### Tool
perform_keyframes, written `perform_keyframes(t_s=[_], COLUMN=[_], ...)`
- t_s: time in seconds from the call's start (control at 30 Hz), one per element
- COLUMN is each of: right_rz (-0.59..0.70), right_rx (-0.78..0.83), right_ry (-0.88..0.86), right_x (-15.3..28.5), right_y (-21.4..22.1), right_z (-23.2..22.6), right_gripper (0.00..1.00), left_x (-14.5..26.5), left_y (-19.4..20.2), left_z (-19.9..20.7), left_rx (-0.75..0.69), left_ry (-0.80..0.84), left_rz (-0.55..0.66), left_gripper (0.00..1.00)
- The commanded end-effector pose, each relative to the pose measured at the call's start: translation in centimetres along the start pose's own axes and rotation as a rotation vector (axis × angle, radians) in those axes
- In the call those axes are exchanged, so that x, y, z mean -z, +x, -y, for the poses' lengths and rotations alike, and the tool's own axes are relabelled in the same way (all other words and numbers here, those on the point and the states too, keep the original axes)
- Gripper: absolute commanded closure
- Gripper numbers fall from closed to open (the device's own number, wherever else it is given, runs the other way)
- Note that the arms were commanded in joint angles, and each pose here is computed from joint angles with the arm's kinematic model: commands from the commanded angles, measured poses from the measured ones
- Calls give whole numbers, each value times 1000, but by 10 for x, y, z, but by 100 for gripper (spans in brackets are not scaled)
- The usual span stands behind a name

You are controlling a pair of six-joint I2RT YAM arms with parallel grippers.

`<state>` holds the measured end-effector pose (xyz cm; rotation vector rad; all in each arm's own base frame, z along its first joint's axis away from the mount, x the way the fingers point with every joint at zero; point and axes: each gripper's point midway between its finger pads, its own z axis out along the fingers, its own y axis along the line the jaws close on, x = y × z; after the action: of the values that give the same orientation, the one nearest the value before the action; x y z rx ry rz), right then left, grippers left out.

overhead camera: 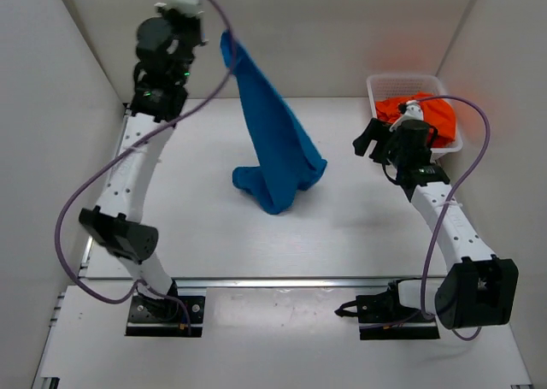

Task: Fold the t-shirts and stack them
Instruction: Flatten out the tshirt

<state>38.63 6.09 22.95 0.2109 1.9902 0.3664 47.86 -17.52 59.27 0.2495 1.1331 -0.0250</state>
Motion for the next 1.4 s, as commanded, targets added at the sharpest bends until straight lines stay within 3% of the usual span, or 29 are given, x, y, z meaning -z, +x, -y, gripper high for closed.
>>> perform_keyframes(t_s=[0.0,0.07,0.13,0.2,0.27,0.37,0.43,0.67,0.7,0.77,0.83,1.0,1.13,1.23,1.37], right_rz=[3,-28,-44,-72,-118,-151,-157,-123,-106,-84,-78,-83,-92,-90,-88], right_rx=[-1,12,37,89,123,114,78,19,19,-6,-28,-51,-54,-41,-35], right_ry=[-51,-74,-77,-81,-82,-69,-63,7,12,47,60,84,88,78,40], right_x=[-9,-18,-26,-38,-51,-65,-68,-47,-42,-27,-15,5,10,7,2], right_y=[2,10,10,18,32,41,42,30,25,24,28,43,49,47,45], right_z=[-12,-21,-26,-31,-37,-39,-39,-13,-12,5,16,35,38,35,24], right_gripper=[21,20,18,16,15,15,15,17,16,17,17,17,17,16,17], left_x=[60,113,165,203,225,219,215,226,216,220,216,217,233,225,222], left_y=[41,111,143,173,192,200,202,283,278,324,333,362,400,408,416], left_z=[-125,-150,-182,-190,-163,-75,17,192,200,244,276,314,303,296,283], left_rx=[17,-63,-159,-227,-210,-115,-35,-11,-3,-8,-24,-49,-97,-151,-189], left_ry=[-262,-338,-502,-540,-434,-91,257,722,742,828,875,924,863,803,779], left_rz=[-198,-388,-481,-579,-642,-623,-617,-786,-793,-926,-937,-953,-1036,-1024,-1031], left_gripper=[72,60,28,18,11,11,12,15,15,19,21,17,18,23,44])
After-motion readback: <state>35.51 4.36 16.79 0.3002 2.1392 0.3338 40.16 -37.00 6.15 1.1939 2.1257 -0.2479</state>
